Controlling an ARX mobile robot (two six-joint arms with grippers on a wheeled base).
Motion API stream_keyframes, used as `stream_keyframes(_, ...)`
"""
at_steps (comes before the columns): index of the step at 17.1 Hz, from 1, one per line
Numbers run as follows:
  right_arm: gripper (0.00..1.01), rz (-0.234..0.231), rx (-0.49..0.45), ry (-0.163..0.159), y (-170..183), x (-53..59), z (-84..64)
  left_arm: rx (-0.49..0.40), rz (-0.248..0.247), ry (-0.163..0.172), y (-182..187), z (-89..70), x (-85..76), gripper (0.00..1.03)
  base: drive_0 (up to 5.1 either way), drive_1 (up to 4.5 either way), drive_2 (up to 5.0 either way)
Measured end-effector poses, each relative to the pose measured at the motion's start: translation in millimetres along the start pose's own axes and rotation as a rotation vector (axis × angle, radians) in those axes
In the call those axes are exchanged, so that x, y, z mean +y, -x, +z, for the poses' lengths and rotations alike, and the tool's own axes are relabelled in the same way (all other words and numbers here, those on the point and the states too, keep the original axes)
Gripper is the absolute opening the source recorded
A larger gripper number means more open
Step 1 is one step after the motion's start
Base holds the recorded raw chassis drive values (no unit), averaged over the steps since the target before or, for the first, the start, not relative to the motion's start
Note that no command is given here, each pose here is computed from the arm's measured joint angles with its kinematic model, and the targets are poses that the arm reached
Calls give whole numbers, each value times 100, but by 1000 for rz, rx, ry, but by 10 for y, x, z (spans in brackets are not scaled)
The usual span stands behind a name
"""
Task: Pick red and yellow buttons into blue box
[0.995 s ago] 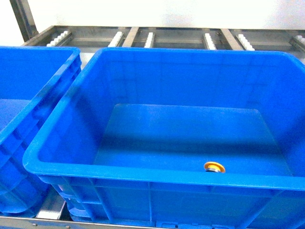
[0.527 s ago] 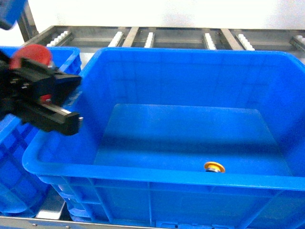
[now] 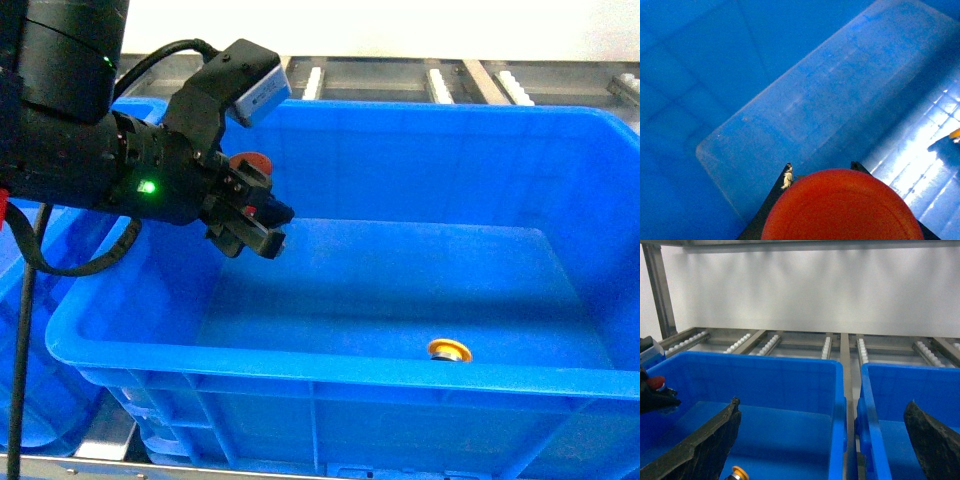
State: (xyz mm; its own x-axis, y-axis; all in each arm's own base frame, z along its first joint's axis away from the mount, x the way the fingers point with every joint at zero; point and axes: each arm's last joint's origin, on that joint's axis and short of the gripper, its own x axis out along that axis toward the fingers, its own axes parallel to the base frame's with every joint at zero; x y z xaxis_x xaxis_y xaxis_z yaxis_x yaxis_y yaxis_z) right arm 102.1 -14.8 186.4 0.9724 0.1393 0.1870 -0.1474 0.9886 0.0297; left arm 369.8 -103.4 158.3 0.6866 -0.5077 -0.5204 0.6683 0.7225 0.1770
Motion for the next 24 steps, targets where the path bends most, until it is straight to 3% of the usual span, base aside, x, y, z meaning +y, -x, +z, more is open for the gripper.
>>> stream_keyframes(3,98,0,0,0,0,0,0,7,-43,-23,-87,-36,-37,59,0,0,0)
stream_keyframes(5,98,0,0,0,0,0,0,-32,-8,-39,-86,13,-27,79,0,0,0)
stream_keyframes(7,98,0,0,0,0,0,0,-87,57,-29,15,26,-56,100,0,0,0)
stream_keyframes(10,98,0,0,0,0,0,0,-243,231,78,458,61,-26,98,0,0,0)
stream_keyframes(11,98,0,0,0,0,0,0,-328,309,149,695,19,-55,98,0,0,0)
stream_keyframes(13,98,0,0,0,0,0,0,-383,433,261,955,-156,-156,98,0,0,0)
stream_keyframes(14,98,0,0,0,0,0,0,-411,511,319,1122,-318,-235,98,0,0,0)
stream_keyframes(15,98,0,0,0,0,0,0,-426,574,348,1266,-449,-282,98,0,0,0)
stream_keyframes(17,98,0,0,0,0,0,0,-433,631,384,1399,-559,-318,98,0,0,0)
stream_keyframes(20,98,0,0,0,0,0,0,-450,697,402,1523,-650,-391,98,0,0,0)
stream_keyframes(21,98,0,0,0,0,0,0,-441,734,420,1627,-745,-467,98,0,0,0)
stream_keyframes(24,98,0,0,0,0,0,0,-323,722,431,1812,-1094,-860,98,0,0,0)
